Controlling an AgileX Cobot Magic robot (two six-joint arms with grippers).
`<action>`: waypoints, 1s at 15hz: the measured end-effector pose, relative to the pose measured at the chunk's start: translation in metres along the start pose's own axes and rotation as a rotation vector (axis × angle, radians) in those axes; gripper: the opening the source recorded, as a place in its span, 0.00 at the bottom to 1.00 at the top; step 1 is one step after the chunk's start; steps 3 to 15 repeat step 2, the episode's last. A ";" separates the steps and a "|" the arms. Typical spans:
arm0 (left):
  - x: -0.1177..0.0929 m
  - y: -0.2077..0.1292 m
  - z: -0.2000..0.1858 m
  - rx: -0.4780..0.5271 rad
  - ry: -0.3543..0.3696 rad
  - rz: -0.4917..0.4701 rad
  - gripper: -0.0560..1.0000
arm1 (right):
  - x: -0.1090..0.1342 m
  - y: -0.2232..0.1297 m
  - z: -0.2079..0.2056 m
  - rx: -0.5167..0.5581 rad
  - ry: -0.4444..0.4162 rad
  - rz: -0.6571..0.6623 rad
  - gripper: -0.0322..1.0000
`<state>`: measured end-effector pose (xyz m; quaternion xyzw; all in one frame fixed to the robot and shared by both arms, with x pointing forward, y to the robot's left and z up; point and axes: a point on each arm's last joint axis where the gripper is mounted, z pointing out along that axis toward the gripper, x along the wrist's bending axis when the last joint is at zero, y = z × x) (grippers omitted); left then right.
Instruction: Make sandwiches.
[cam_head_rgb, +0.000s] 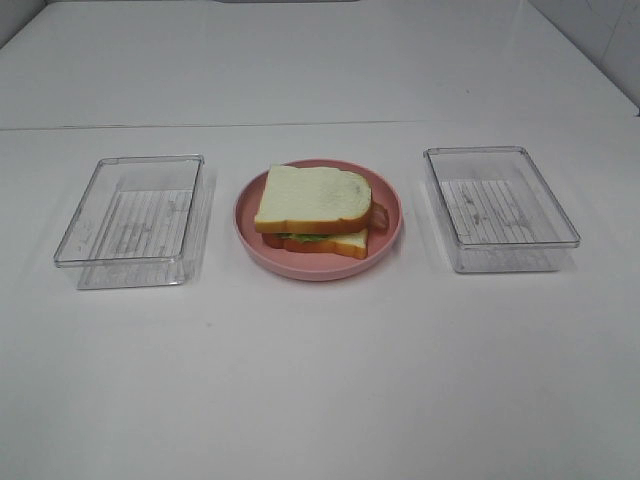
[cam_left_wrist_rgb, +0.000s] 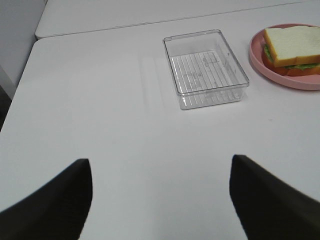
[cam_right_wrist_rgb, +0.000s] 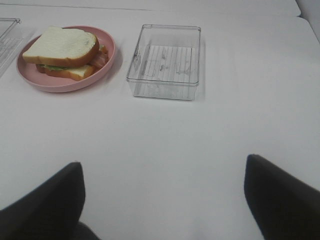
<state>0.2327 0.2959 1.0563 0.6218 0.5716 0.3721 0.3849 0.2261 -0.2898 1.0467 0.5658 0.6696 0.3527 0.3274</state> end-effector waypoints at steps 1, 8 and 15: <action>0.000 0.000 0.000 0.000 0.000 0.000 0.74 | 0.000 0.000 0.000 0.000 0.000 0.000 0.82; 0.000 0.000 0.000 0.000 0.000 0.000 0.74 | 0.000 0.000 0.000 0.000 0.000 0.000 0.82; 0.000 0.000 0.000 0.000 0.000 0.000 0.74 | 0.000 0.000 0.000 0.000 0.000 0.000 0.82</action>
